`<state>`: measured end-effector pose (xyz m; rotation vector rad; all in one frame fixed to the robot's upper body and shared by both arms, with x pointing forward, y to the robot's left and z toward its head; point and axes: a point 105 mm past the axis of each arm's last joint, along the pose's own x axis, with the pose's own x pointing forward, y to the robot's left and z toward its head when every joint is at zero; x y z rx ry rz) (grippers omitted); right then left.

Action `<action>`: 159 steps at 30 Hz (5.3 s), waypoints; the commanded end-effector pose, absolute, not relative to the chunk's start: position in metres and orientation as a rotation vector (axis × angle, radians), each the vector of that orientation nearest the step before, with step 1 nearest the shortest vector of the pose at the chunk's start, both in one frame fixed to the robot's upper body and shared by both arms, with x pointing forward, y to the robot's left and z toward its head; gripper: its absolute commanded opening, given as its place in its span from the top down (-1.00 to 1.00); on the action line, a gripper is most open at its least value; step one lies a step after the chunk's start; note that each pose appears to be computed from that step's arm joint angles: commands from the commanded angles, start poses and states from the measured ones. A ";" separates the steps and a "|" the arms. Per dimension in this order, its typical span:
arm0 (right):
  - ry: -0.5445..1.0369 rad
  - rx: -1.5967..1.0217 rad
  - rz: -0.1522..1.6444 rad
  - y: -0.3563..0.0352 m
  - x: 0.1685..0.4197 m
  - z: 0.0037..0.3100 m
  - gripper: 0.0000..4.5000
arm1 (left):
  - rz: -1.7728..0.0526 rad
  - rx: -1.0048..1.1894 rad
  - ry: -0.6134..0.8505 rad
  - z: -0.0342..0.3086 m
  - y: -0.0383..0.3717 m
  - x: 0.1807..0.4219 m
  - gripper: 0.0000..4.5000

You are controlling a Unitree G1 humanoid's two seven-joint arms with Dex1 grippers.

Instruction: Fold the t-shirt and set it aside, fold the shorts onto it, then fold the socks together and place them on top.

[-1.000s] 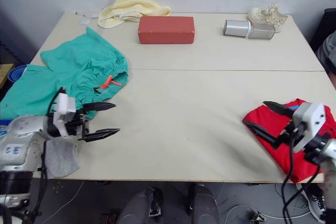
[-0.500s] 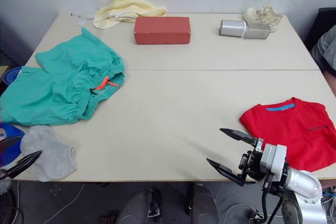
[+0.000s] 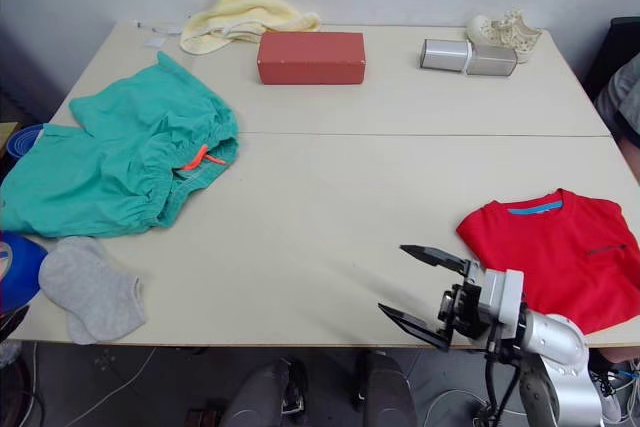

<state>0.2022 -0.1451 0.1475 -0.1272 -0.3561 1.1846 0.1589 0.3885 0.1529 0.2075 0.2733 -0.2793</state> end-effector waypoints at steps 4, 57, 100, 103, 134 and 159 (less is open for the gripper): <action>-0.420 -0.115 1.236 -0.129 0.208 0.175 -0.99 | -0.432 0.416 0.359 0.166 0.351 0.226 -1.00; -0.078 -0.322 0.977 -0.193 0.166 0.151 -1.00 | -1.697 0.185 0.046 0.154 -0.069 0.301 0.67; 0.106 -0.840 1.284 -0.205 0.249 0.093 0.66 | -1.328 0.760 0.368 0.095 0.169 0.271 0.11; 0.092 -0.829 1.289 -0.204 0.245 0.094 1.00 | -1.368 0.701 0.402 0.094 0.171 0.261 0.55; 0.233 -0.095 1.129 -0.222 0.202 0.154 1.00 | -1.614 0.300 0.494 0.198 0.167 0.280 0.97; 0.211 0.092 0.512 -0.234 0.318 0.148 1.00 | -0.915 0.309 -0.063 0.218 0.082 0.450 0.97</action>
